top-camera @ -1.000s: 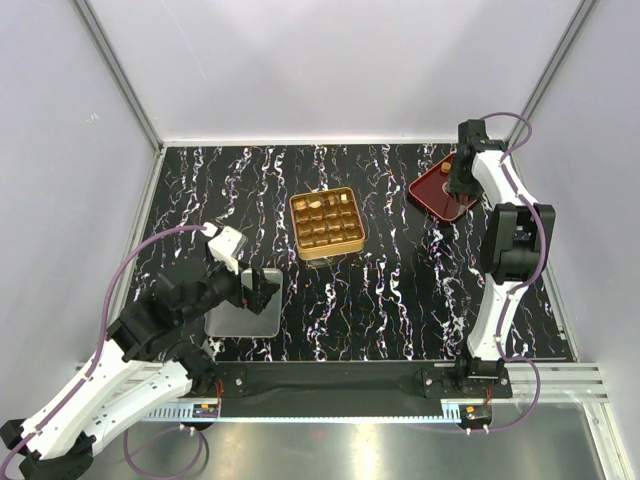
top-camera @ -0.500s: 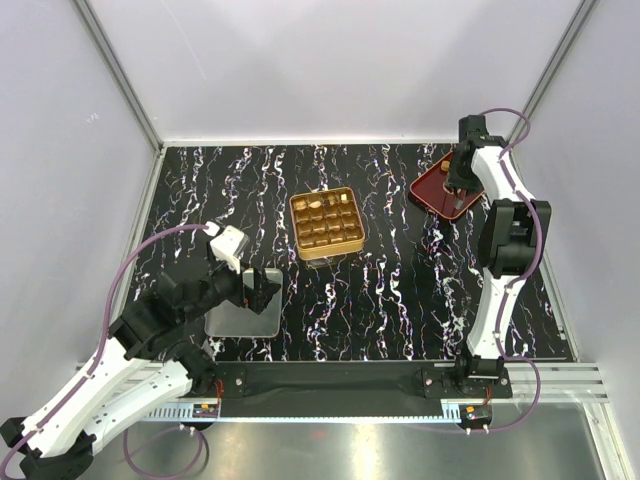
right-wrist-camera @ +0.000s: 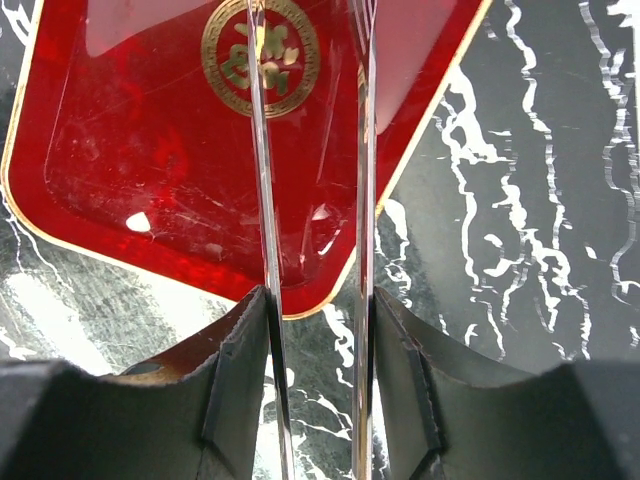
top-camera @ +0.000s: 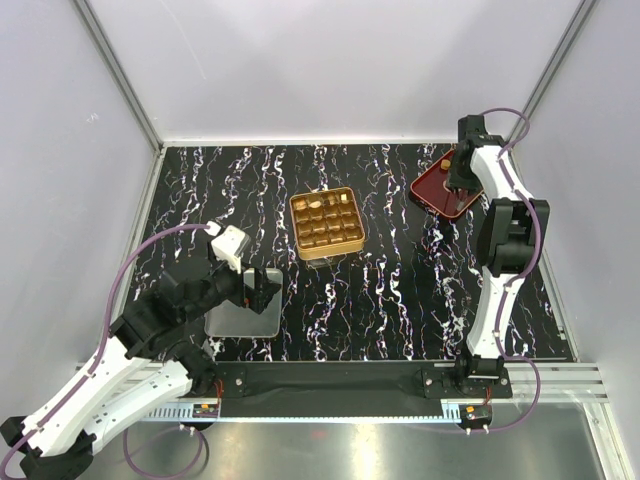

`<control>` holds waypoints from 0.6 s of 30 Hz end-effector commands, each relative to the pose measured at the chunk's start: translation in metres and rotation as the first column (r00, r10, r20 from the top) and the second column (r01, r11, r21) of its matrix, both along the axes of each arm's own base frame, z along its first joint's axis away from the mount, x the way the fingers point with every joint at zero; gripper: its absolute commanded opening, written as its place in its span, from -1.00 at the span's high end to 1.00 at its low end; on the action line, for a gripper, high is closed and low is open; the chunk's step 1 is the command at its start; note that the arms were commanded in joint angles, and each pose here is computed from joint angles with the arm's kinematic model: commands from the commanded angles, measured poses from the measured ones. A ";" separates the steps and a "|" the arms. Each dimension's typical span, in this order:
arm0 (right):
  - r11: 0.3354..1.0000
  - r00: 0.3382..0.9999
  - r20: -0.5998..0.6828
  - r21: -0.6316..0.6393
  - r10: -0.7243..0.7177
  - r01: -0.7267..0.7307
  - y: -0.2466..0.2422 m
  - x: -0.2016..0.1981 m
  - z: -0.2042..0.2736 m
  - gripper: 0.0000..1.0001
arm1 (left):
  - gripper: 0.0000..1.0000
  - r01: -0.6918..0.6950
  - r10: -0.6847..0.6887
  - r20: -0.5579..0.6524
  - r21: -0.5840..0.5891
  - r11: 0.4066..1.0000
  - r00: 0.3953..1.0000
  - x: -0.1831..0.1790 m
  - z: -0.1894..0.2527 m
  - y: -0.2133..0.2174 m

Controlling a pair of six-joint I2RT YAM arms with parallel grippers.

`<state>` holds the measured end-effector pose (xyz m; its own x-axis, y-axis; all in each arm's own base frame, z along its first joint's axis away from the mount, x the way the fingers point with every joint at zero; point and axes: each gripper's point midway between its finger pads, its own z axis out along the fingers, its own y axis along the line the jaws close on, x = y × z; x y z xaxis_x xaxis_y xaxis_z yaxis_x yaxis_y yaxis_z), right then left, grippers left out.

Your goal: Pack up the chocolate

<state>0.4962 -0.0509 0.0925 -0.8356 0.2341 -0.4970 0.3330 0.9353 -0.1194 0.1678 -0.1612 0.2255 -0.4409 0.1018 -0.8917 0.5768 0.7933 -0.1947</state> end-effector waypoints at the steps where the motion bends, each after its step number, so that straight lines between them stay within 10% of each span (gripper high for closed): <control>1: 0.998 0.990 0.137 -0.053 -0.035 0.043 -0.011 0.006 0.063 0.00 | -0.98 0.004 -0.004 0.032 -0.010 1.000 0.999 0.004 0.006 -0.003; 18: 0.999 0.986 0.157 -0.014 -0.049 0.052 -0.015 0.027 0.062 -0.04 | -0.98 0.001 -0.001 0.030 -0.006 1.000 1.000 0.005 0.005 -0.003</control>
<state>0.5114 -0.0584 0.1350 -0.7799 0.2401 -0.5780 0.3644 0.9250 -0.1074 0.1678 -0.1612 0.2255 -0.4409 0.1017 -0.8918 0.5766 0.7935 -0.1945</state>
